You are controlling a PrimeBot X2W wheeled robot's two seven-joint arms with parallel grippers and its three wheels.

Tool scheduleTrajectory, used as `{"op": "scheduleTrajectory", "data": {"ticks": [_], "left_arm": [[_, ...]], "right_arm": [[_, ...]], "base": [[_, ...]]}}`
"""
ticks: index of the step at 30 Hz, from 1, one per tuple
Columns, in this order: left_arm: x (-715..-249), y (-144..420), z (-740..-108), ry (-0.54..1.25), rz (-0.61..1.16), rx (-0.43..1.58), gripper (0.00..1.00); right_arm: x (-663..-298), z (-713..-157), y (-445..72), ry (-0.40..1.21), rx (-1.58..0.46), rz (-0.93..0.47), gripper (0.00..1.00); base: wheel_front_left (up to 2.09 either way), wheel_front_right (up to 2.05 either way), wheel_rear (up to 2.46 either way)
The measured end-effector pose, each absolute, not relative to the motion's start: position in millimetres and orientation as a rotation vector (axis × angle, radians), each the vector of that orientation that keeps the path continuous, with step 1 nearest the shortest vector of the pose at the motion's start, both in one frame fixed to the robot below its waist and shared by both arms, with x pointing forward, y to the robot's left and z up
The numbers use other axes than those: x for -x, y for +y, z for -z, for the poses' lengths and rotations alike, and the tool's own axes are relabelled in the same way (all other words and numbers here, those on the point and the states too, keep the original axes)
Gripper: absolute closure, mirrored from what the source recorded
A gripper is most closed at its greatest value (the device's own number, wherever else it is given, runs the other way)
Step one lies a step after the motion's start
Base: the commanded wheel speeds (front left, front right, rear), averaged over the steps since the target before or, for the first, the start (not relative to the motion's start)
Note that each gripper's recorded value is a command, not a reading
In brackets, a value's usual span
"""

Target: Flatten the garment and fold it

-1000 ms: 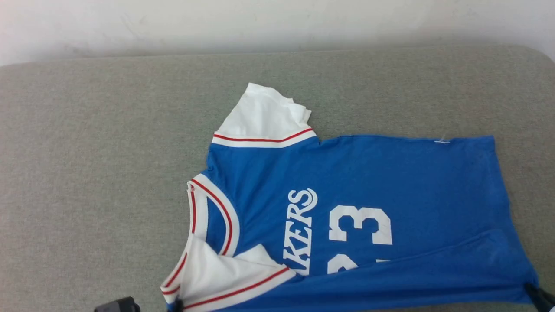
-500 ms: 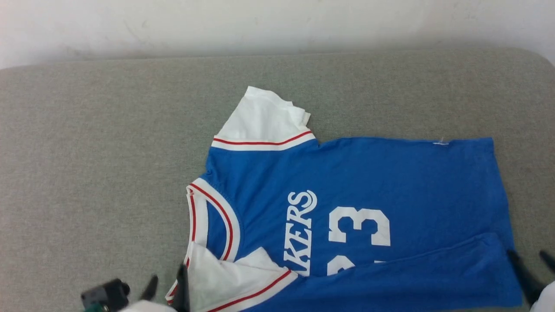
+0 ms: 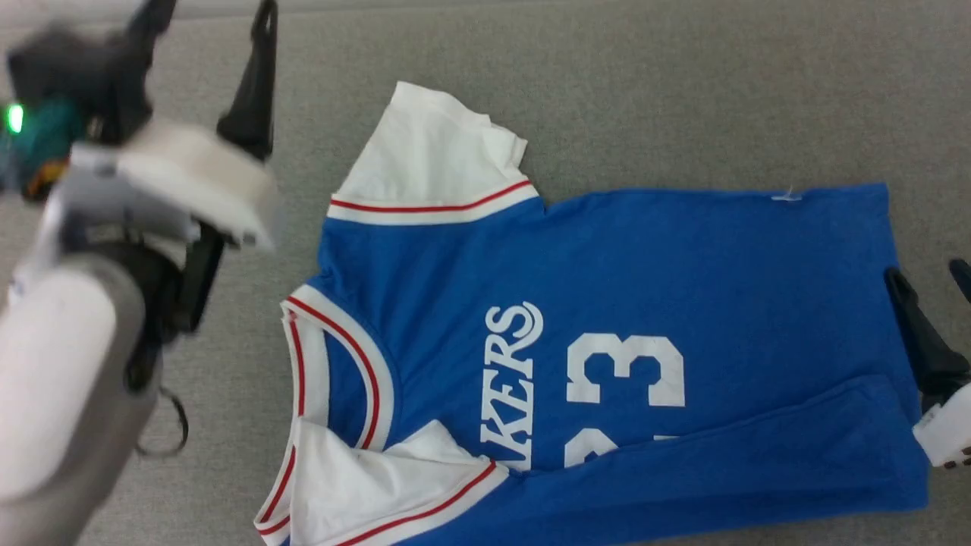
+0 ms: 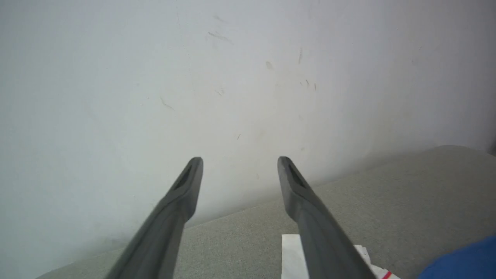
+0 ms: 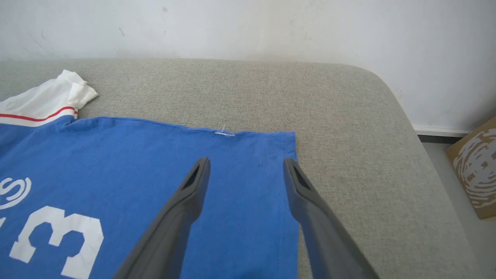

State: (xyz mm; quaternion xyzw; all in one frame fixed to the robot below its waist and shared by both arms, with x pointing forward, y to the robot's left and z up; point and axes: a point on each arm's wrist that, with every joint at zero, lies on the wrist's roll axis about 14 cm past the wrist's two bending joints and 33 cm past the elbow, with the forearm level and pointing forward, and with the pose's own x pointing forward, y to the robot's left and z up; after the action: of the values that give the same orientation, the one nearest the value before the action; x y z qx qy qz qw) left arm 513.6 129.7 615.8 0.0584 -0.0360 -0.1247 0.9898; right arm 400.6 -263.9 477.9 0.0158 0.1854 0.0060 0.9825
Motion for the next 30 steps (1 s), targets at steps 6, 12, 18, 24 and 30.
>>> {"op": "scheduleTrajectory", "data": {"ticks": [6, 12, 18, 24, 30], "left_arm": [[-585.6, 97.5, -587.7, 0.080, 0.336, -0.221, 0.00], [-614.8, 69.0, -504.4, 0.341, 0.437, -0.245, 0.00], [-617.8, 62.9, -431.4, 0.572, 0.459, -0.250, 0.00], [-607.0, 60.4, -380.1, 0.761, 0.482, -0.257, 0.52], [-610.0, 56.7, -376.5, 0.755, 0.487, -0.242, 1.00]], "right_arm": [[-419.7, -457.2, -248.5, 0.414, -0.027, -0.068, 0.00], [-431.9, -442.4, -247.7, 0.432, -0.024, -0.083, 0.00], [-428.0, -426.6, -262.9, 0.476, -0.011, -0.041, 0.00], [-420.0, -413.6, -279.3, 0.516, -0.009, 0.010, 0.00], [-423.4, -413.0, -286.0, 0.514, 0.010, 0.018, 0.00]], "base": [[0.00, 0.00, 0.00], [0.00, 0.00, 0.00], [0.00, 0.00, 0.00], [0.00, 0.00, 0.00], [0.00, 0.00, 0.00]]}}
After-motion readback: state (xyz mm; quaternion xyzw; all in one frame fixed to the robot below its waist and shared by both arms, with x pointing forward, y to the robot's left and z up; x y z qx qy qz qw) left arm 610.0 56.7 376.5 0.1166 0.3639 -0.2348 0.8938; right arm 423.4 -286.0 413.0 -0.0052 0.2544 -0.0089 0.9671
